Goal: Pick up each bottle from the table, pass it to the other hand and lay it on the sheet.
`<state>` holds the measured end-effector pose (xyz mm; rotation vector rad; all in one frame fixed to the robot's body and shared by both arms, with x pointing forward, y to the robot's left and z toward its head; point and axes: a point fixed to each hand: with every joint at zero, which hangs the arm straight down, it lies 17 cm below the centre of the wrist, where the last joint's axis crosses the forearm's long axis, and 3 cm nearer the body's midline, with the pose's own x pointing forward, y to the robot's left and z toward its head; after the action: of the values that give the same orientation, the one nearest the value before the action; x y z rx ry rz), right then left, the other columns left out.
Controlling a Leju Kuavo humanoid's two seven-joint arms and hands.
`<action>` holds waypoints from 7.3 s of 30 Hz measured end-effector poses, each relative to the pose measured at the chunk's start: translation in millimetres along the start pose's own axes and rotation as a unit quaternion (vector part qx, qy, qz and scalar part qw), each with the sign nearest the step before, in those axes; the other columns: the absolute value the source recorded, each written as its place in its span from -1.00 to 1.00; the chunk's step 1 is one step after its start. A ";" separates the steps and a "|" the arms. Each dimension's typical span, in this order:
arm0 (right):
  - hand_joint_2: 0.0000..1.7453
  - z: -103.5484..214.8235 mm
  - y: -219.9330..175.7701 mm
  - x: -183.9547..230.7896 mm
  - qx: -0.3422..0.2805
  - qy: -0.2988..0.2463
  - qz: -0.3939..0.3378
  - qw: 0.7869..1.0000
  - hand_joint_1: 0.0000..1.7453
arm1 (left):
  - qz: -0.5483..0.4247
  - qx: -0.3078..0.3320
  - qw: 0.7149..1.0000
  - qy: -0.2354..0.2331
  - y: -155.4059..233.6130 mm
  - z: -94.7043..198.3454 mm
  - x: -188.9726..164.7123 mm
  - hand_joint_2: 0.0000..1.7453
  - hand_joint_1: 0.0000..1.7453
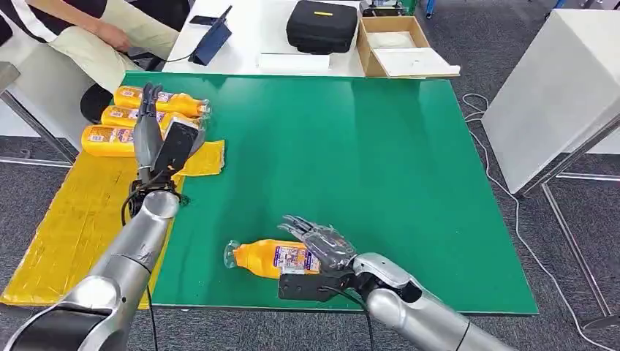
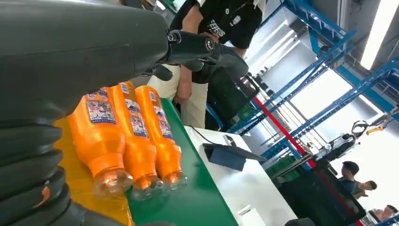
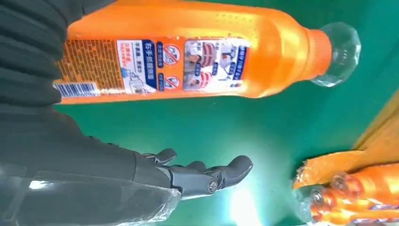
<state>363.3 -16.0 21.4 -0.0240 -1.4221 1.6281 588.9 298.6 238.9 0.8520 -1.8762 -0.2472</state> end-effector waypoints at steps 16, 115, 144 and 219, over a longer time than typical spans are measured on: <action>1.00 4.8 15.7 -18.2 0.006 0.029 0.008 1.000 -1.00 | 0.003 -0.003 1.000 0.004 -3.8 0.9 1.5 1.00 -1.00; 1.00 22.1 -117.4 -77.2 -0.322 0.103 -0.102 0.936 1.00 | 0.212 -0.098 0.972 -0.019 -44.9 39.0 72.2 1.00 -1.00; 1.00 -14.4 -208.6 35.6 -0.424 -0.069 -0.113 0.896 1.00 | 0.394 -0.260 0.881 -0.005 -101.0 60.8 138.0 1.00 -1.00; 1.00 -56.8 -149.9 69.4 -0.369 -0.034 0.154 0.916 1.00 | 0.590 -0.318 0.739 0.066 -110.1 78.5 160.1 1.00 -1.00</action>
<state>448.5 54.0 157.0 -0.6604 -2.0962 1.2376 532.8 97.8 260.5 -0.8193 -1.6648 -0.0001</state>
